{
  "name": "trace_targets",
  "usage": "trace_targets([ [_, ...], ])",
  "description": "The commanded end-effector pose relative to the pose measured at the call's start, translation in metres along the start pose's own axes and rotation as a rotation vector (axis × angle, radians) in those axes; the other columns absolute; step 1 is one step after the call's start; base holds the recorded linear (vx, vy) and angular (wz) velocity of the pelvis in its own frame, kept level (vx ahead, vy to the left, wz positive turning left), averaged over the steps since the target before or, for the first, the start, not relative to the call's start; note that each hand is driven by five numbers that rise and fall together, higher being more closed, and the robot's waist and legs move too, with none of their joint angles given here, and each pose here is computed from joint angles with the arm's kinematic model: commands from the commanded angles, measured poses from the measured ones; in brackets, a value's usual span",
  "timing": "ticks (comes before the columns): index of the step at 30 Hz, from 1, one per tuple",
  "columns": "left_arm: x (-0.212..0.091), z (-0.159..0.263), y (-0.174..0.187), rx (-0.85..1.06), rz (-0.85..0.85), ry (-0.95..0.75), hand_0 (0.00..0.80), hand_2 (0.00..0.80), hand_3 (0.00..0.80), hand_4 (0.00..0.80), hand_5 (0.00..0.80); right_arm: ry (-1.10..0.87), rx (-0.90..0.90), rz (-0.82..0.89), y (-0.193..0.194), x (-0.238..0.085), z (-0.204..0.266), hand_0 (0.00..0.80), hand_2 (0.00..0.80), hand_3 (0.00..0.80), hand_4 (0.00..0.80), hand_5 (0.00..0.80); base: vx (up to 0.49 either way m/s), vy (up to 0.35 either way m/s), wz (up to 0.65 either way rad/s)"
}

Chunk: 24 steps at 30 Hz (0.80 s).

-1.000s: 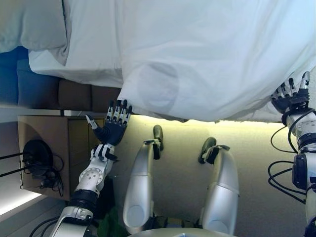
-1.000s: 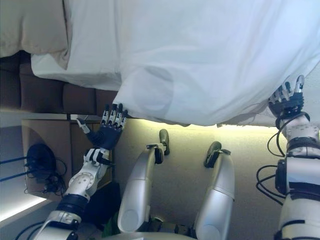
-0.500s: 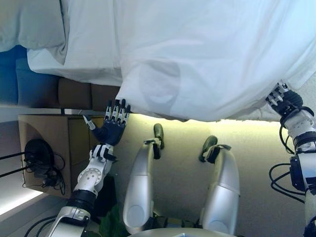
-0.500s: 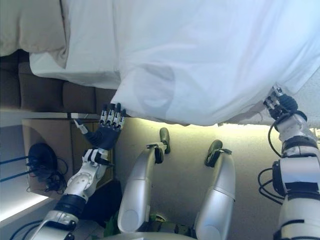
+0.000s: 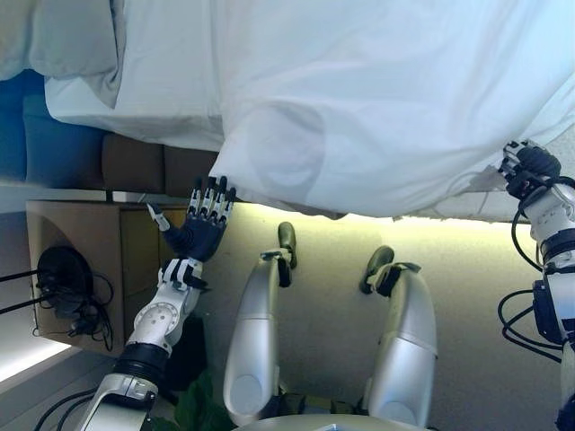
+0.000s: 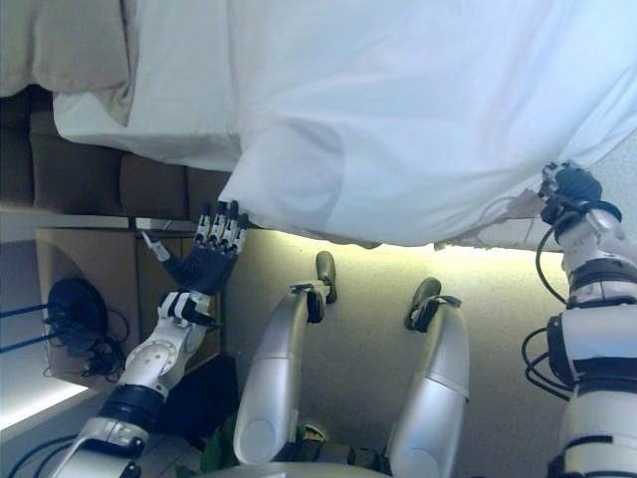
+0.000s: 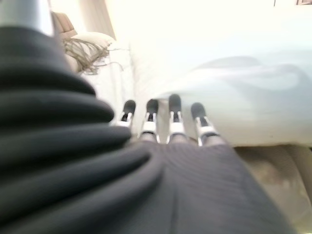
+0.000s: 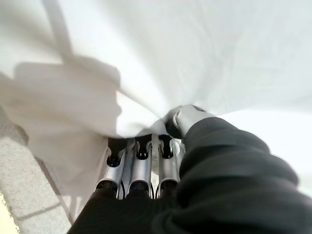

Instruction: Make the bed neatly

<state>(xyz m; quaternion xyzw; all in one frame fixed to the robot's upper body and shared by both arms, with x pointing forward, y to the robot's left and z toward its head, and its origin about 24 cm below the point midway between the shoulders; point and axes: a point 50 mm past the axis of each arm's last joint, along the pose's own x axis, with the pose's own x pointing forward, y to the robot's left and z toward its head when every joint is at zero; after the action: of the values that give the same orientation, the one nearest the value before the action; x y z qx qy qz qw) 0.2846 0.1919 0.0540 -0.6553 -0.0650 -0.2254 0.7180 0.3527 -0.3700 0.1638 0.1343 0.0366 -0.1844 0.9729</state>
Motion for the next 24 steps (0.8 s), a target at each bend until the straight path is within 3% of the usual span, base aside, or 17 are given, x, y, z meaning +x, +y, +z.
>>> trace_targets([
  [1,0.007,0.035,-0.015,0.033,-0.085,-0.117,0.000,0.000,0.000,0.000,0.000,-0.069,-0.062,-0.004,-0.004,-0.002,0.028,0.800,0.800,0.800,0.800,0.800,0.000,0.000,0.00],
  [15,0.000,0.034,-0.006,0.026,-0.080,-0.096,0.000,0.000,0.000,0.000,0.000,0.176,-0.147,-0.218,-0.048,-0.016,-0.038,0.800,0.800,0.800,0.800,0.800,0.002,0.005,0.00],
  [24,-0.008,0.027,0.004,0.031,-0.060,-0.069,0.000,0.000,0.000,0.000,0.000,0.398,-0.106,-0.337,-0.101,-0.057,-0.113,0.800,0.800,0.800,0.800,0.800,0.033,0.051,-0.04],
])
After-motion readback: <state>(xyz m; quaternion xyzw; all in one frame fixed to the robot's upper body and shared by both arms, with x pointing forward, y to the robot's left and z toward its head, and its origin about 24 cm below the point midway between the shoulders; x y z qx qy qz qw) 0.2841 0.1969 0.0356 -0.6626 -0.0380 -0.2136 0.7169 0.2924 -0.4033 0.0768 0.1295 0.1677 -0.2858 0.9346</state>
